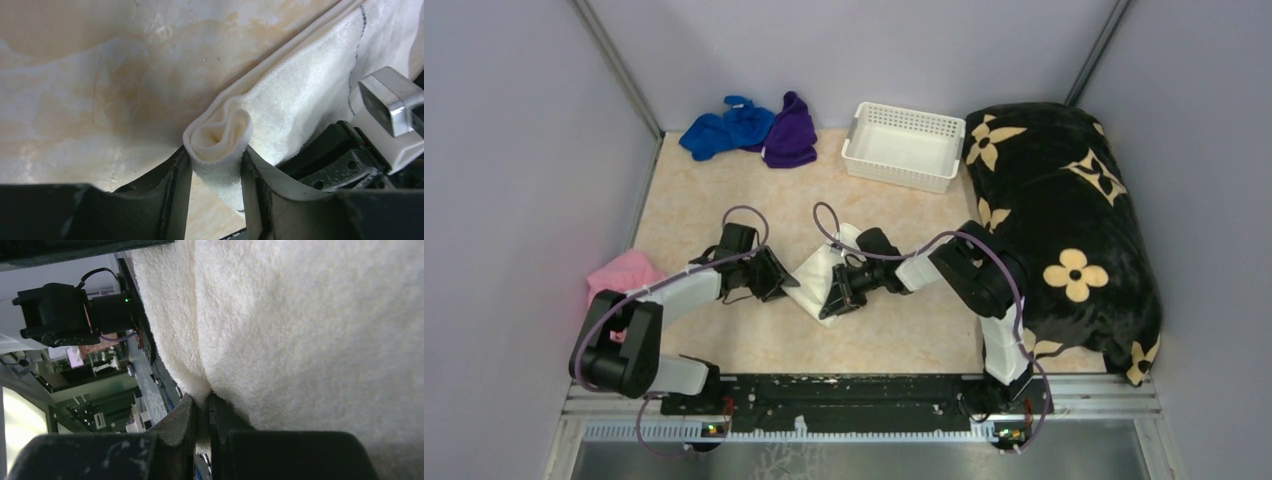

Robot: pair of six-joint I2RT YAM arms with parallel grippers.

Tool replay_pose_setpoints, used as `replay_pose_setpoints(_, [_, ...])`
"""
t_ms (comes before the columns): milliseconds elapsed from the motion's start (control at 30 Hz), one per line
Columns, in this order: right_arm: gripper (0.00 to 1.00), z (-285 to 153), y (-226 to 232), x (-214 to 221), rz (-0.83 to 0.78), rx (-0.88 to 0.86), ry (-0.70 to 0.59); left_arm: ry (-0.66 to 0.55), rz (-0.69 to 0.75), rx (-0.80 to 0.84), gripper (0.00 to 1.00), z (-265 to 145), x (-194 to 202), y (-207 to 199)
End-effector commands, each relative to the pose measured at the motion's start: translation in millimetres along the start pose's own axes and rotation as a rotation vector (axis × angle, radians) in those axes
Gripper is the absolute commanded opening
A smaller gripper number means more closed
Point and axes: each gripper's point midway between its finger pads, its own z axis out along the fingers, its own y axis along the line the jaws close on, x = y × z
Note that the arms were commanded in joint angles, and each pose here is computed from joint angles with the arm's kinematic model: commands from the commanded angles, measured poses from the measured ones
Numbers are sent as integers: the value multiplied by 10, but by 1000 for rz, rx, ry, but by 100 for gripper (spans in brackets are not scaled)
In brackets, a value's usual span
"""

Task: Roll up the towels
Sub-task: Roll the towel at the center of the board.

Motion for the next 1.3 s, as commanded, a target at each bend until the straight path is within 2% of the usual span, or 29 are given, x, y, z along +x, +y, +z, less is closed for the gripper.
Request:
replay_pose_setpoints(0, [9, -109, 91, -100, -82, 49, -47, -15, 36, 10, 40, 83, -130, -91])
replay_pose_setpoints(167, [27, -324, 158, -198, -259, 275, -109, 1, 49, -18, 19, 99, -113, -51])
replay_pose_setpoints(267, [37, -452, 260, -221, -421, 450, -158, 0, 58, -31, 16, 71, -119, -50])
replay_pose_setpoints(433, [42, -600, 500, -263, -638, 642, -261, -1, 73, -51, 16, 28, -127, -68])
replay_pose_setpoints(567, [43, -514, 653, -246, -780, 750, -302, -6, 82, -63, 17, 14, -130, -80])
replay_pose_setpoints(700, [44, -357, 620, -248, -848, 846, -307, -1, 88, -78, 17, 31, -117, -60])
replay_pose_setpoints(1067, [45, 47, 200, -130, -956, 992, -190, 8, 89, -102, 20, 76, -103, -16])
replay_pose_setpoints(1200, [41, 136, 21, 2, -976, 1022, -116, 13, 91, -102, 24, 94, -96, -15])
replay_pose_setpoints(1267, [28, 167, -26, 70, -970, 1013, -87, 14, 92, -100, 27, 99, -97, -18])
